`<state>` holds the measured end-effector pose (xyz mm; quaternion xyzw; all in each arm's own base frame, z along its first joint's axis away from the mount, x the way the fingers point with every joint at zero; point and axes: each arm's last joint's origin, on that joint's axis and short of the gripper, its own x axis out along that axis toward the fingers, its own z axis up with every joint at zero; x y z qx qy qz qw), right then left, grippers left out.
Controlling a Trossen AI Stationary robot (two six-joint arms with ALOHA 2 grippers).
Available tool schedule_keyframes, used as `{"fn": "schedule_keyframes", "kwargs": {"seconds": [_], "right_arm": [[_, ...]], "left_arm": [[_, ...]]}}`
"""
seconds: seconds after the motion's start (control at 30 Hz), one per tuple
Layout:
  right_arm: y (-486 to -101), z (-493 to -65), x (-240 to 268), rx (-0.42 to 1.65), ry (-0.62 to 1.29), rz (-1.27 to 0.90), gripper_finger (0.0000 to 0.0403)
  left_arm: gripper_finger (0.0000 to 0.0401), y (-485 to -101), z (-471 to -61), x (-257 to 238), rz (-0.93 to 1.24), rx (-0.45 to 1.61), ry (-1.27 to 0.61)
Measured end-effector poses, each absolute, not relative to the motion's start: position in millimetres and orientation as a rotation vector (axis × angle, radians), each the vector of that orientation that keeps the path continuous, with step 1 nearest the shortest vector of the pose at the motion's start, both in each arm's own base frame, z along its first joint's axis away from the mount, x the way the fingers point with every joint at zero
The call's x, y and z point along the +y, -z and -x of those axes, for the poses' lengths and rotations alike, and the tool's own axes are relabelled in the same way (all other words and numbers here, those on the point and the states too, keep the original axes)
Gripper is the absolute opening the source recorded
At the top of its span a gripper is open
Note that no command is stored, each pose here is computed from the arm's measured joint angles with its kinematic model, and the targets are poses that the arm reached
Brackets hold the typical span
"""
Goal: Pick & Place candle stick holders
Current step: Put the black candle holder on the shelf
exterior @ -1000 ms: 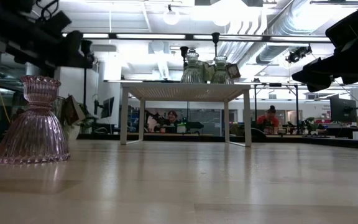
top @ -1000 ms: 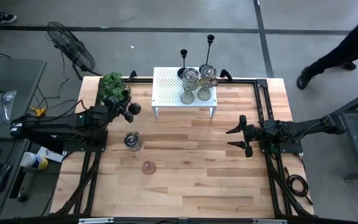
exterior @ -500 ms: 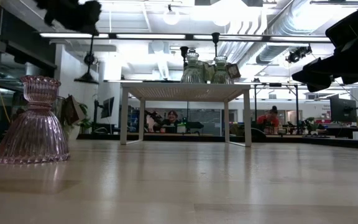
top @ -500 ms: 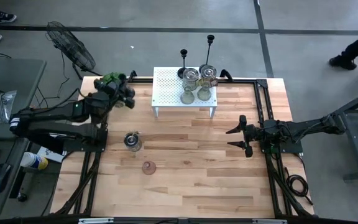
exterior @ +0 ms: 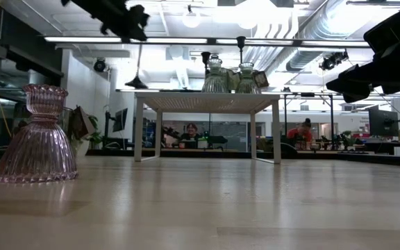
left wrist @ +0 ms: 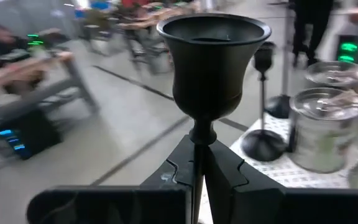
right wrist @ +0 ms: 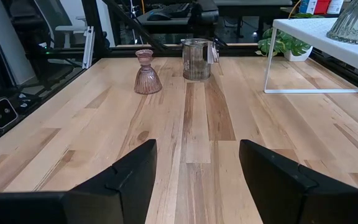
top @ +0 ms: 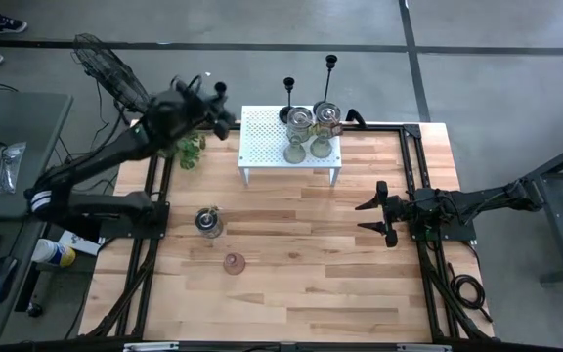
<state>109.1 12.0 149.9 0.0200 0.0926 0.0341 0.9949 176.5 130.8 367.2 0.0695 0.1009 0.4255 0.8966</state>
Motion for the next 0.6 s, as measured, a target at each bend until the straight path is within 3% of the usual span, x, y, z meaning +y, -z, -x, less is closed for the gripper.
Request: {"fn": "schedule_keyframes", "kwargs": {"seconds": [0.27, 0.6], "right_arm": [[-149.9, -109.1, 11.9, 0.185, -0.068, -0.040, 0.0221], [-149.9, -109.1, 12.0, 0.185, -0.068, -0.040, 0.0221]], "left_arm": [[0.0008, -369.5, -198.8, 179.2, -0.113, 0.209, -0.696], [0.0008, -375.0, -226.0, 203.8, -0.062, 0.171, -0.665]]}}
